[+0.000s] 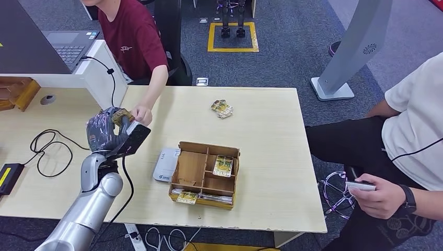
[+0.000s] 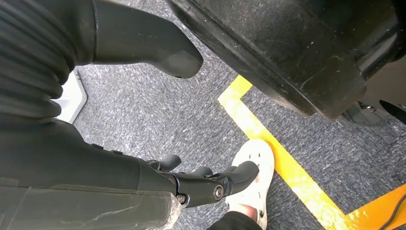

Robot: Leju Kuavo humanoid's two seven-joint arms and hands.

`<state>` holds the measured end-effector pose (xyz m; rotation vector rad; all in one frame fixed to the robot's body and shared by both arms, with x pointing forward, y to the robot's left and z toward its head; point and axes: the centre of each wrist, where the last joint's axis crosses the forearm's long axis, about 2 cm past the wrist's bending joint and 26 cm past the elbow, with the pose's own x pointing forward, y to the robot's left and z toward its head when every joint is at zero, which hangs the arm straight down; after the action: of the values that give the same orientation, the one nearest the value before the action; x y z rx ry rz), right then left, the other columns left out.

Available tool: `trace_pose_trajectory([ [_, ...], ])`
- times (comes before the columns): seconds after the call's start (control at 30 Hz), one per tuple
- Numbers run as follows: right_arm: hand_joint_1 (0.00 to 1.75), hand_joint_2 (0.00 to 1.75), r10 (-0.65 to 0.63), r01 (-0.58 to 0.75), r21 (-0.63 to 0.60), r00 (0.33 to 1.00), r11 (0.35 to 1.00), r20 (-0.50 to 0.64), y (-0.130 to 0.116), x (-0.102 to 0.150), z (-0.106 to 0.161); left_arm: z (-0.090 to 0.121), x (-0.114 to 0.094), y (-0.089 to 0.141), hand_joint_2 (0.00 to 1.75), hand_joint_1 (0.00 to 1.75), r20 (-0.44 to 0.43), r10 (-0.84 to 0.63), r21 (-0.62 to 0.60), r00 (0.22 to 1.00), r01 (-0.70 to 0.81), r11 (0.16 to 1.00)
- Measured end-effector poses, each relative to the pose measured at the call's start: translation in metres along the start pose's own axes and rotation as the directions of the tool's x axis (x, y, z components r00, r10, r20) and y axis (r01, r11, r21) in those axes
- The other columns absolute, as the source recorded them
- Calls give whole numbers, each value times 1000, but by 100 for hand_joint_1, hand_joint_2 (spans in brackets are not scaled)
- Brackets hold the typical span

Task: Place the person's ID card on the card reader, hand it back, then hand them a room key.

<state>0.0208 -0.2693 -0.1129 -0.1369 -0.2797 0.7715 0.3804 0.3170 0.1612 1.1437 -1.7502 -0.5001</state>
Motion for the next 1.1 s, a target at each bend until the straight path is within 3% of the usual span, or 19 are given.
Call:
trace_pose_trajectory([
  [0.07,0,175,0,0,0,1000,1000,1,0,0,0,1,-1,0,175,175,15,5,12,1000,-5,1000],
  [0.2,0,175,1,-1,2,1000,1000,2,0,0,0,2,-1,-2,175,0,25,24,3,999,-24,1000],
  [0.4,0,175,2,-2,3,1000,1000,4,0,0,0,2,-2,-3,175,0,16,112,-15,994,-112,994],
  [0.77,0,175,-2,2,-2,1000,1000,0,0,0,0,4,1,-9,175,0,-83,390,-83,917,-396,914],
  [1.1,0,175,-4,4,-1,1000,1000,2,0,-2,0,18,-8,4,175,0,45,434,-145,900,-424,894],
])
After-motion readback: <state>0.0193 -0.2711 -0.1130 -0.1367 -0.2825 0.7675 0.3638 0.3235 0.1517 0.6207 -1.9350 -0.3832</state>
